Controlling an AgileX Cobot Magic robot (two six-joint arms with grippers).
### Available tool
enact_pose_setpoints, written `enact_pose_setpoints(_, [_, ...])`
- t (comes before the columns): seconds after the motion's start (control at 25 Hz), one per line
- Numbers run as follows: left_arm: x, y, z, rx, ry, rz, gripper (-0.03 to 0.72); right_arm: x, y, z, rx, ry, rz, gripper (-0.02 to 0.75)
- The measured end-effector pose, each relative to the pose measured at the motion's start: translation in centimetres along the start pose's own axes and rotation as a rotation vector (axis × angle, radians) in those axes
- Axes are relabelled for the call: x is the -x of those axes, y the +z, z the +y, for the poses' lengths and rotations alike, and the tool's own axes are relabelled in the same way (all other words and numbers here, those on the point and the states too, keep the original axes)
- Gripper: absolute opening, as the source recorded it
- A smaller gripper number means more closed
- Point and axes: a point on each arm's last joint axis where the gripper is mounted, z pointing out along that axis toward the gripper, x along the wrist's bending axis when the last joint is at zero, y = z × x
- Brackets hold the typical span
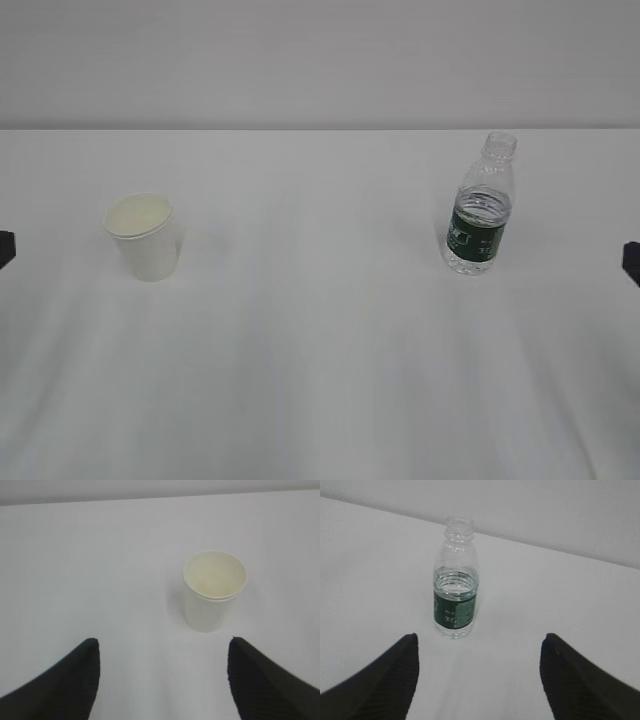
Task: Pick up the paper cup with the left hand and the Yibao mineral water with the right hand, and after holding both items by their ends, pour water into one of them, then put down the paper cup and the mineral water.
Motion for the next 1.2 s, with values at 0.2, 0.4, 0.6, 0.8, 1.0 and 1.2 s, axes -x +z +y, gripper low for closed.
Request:
enact_pose_setpoints(0.2, [1.6,2.2,-1.0,0.008,0.07,-0.05,0.573,-0.8,3.6,-1.3,0.007,-0.001,0.084,0.573])
enact_pose_setpoints(0.4, [1.7,3.4,-1.7,0.008,0.067,-0.042,0.601,-1.5,6.8,-3.4,0.023,0.054,0.147,0.594])
enact_pose_setpoints(0.6, [1.7,5.0,-2.6,0.02,0.074,-0.021,0.606,-2.2,9.2,-6.0,0.032,0.123,0.182,0.608])
enact_pose_setpoints(0.8, [1.6,7.4,-4.3,0.057,0.037,0.006,0.606,-2.6,10.3,-8.5,-0.065,0.152,0.188,0.611])
enact_pose_setpoints(1.0, [1.8,9.4,-6.7,0.067,0.041,-0.018,0.606,-2.5,10.5,-8.7,-0.068,0.16,0.174,0.611])
enact_pose_setpoints(1.2, [1.9,10.6,-9.1,0.049,0.021,-0.03,0.606,-2.3,11.2,-8.1,-0.036,0.157,0.167,0.611])
